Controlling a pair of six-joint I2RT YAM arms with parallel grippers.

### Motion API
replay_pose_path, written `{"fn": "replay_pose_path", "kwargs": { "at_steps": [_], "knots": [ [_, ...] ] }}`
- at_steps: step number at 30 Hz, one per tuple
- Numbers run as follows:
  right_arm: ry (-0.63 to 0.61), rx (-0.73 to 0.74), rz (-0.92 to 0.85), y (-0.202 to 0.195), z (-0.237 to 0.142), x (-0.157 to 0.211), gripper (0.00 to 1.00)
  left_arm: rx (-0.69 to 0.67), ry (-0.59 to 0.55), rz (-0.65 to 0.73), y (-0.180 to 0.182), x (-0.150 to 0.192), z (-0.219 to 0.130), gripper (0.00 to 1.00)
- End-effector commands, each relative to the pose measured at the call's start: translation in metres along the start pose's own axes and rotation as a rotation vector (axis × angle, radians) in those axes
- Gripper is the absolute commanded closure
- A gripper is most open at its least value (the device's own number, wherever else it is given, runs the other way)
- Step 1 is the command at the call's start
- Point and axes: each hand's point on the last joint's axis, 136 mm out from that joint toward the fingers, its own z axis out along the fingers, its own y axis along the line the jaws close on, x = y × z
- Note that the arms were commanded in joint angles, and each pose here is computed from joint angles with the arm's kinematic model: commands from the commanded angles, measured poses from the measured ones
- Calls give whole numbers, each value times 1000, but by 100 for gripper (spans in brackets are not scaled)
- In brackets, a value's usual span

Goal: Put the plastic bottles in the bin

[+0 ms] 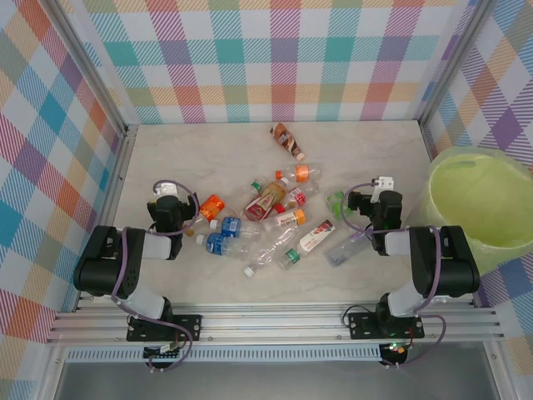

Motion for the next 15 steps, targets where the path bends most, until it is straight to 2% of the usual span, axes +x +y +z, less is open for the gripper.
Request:
{"fn": "replay_pose_path", "kwargs": {
  "at_steps": [1,15],
  "knots": [
    [-42,0,17,1,-1,-9,0,-6,-25,-16,0,-6,-1,0],
    [-40,-2,16,2,-1,-9,0,-5,-25,-16,0,-6,-1,0]
  ]
}}
